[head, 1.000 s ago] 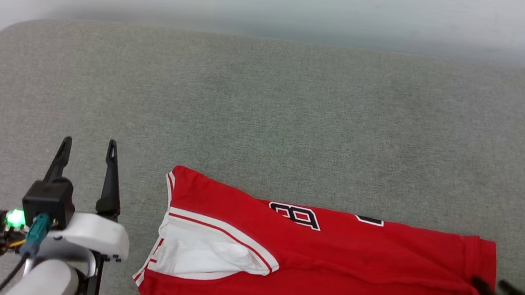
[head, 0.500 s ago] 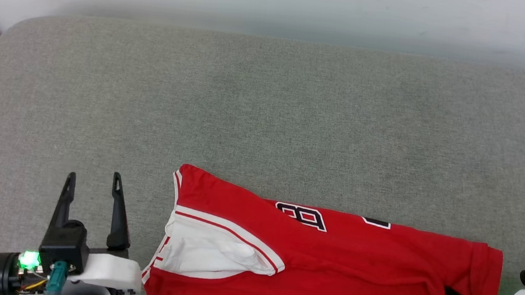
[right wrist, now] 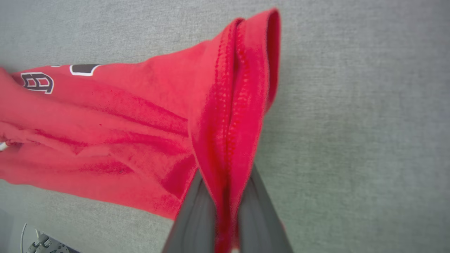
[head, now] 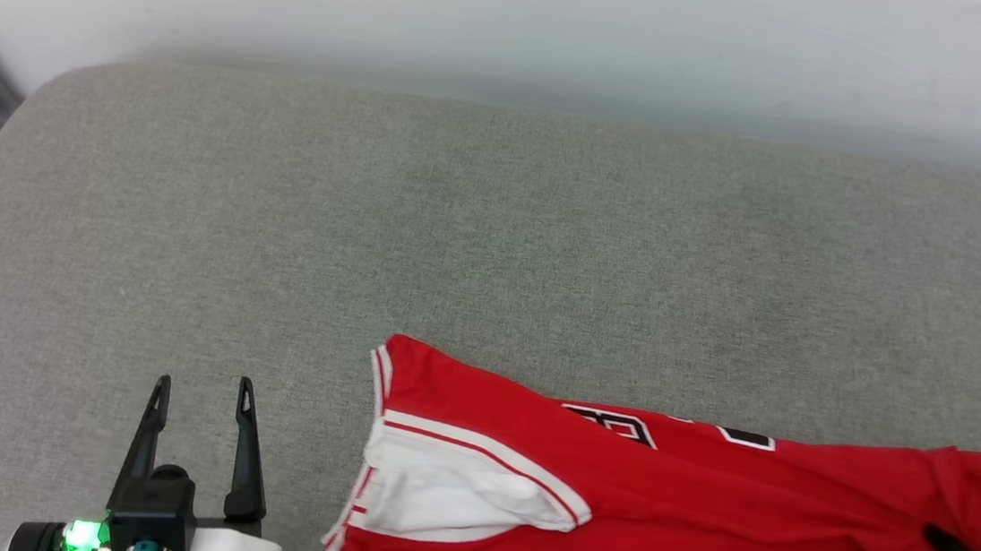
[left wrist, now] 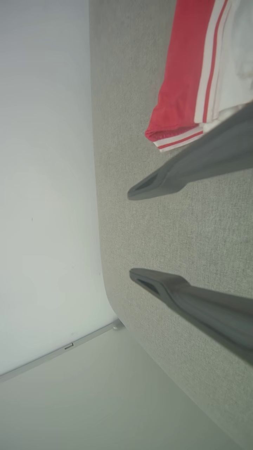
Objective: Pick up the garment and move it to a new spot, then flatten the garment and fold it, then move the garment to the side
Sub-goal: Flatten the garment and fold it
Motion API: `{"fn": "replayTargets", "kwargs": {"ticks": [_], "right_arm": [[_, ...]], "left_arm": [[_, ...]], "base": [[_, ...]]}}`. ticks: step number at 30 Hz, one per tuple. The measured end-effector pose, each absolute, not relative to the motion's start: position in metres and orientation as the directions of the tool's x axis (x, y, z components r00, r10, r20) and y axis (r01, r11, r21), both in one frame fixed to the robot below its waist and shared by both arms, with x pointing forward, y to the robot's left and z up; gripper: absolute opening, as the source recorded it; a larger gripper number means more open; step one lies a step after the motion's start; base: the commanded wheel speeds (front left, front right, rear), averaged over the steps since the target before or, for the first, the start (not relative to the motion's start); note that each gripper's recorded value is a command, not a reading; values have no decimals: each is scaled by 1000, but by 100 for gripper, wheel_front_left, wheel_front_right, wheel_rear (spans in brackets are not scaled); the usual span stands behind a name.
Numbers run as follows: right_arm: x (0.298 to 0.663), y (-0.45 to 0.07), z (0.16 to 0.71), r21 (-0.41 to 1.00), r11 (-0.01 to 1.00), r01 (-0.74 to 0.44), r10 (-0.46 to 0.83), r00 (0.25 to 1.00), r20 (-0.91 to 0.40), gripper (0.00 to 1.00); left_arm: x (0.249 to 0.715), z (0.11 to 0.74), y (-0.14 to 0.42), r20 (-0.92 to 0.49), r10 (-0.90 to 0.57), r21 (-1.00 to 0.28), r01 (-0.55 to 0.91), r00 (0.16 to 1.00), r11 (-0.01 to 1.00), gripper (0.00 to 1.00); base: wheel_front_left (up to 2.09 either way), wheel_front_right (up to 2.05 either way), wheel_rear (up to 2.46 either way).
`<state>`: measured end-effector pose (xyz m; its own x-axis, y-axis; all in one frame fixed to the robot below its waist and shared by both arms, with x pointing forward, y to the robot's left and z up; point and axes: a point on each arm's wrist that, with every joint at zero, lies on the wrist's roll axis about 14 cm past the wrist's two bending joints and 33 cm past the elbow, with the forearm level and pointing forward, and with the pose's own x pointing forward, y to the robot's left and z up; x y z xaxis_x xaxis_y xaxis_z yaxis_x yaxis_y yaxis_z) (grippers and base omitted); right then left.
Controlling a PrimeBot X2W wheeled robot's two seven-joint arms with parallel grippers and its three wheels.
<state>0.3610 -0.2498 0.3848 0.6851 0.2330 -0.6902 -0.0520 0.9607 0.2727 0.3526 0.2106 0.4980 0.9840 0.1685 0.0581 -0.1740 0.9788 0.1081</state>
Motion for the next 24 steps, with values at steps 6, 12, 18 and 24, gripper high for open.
{"fn": "replayTargets", "kwargs": {"ticks": [6,12,18,24], "right_arm": [[355,-305,398,157,987,18,102,685,-721,0],[346,-312,401,154,988,29,100,640,-762,0],[346,-256,426,244,959,-142,279,620,-733,0],[349,-193,457,266,895,-359,439,601,-668,0]], "left_arm": [[344,498,205,62,147,134,-154,987,979,100],[338,497,203,58,137,141,-144,989,979,100],[334,498,202,61,126,148,-133,990,980,100],[334,494,199,48,117,141,-123,992,982,100]], "base": [[0,0,0],[0,0,0],[0,0,0],[0,0,0]]}}
